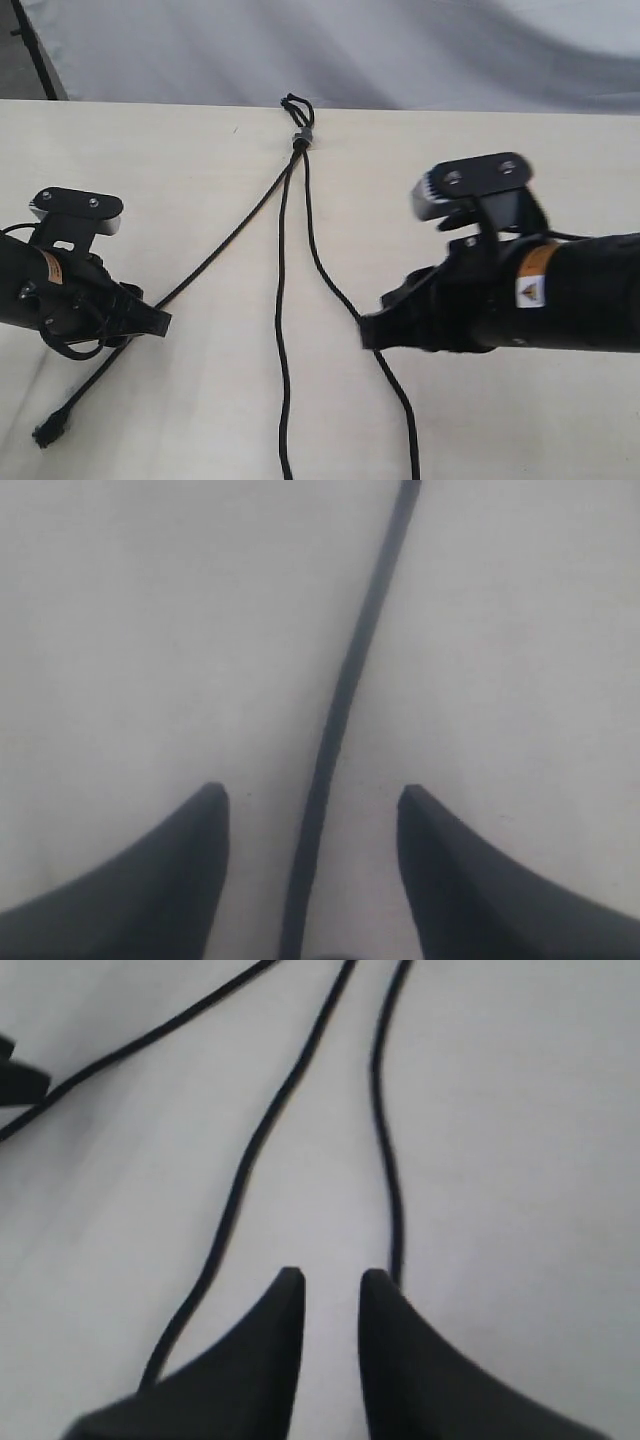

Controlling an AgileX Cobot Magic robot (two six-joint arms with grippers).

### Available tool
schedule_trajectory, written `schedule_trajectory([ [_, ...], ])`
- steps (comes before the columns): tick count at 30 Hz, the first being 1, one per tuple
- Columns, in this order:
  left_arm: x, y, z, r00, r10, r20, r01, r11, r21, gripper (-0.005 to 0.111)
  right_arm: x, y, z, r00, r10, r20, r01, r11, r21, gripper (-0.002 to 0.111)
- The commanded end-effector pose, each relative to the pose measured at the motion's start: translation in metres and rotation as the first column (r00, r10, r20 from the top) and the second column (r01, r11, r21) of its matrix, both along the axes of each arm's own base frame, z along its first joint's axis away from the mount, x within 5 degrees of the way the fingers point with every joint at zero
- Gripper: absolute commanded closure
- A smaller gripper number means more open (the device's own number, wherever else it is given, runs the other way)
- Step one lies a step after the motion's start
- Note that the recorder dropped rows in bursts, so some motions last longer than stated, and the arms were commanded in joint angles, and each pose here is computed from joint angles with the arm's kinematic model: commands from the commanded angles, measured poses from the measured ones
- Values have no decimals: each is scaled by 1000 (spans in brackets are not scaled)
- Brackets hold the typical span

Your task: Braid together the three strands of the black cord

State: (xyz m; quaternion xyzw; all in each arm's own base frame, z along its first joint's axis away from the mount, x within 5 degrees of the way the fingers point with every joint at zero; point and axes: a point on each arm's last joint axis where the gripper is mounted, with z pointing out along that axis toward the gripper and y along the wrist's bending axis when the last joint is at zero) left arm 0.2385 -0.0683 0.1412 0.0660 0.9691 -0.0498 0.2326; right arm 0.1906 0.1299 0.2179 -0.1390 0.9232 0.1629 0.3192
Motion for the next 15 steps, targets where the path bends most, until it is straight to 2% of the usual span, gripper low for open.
schedule_trajectory([
  [1, -1, 1, 0, 1000, 12, -1, -12, 1000, -5, 57, 7, 48, -17, 989, 117, -90, -121, 992, -41, 67],
  [3, -1, 1, 0, 1000, 12, -2, -12, 1000, -5, 57, 14, 66, -28, 978, 145, -149, -158, 984, -80, 63],
  [8, -1, 1, 0, 1000, 12, -4, -12, 1000, -4, 57, 27, 107, -50, 946, 194, -259, -239, 959, -153, 64],
  [15, -1, 1, 0, 1000, 12, -4, -12, 1000, -4, 57, 43, 136, -78, 915, 235, -329, -317, 923, -220, 64],
])
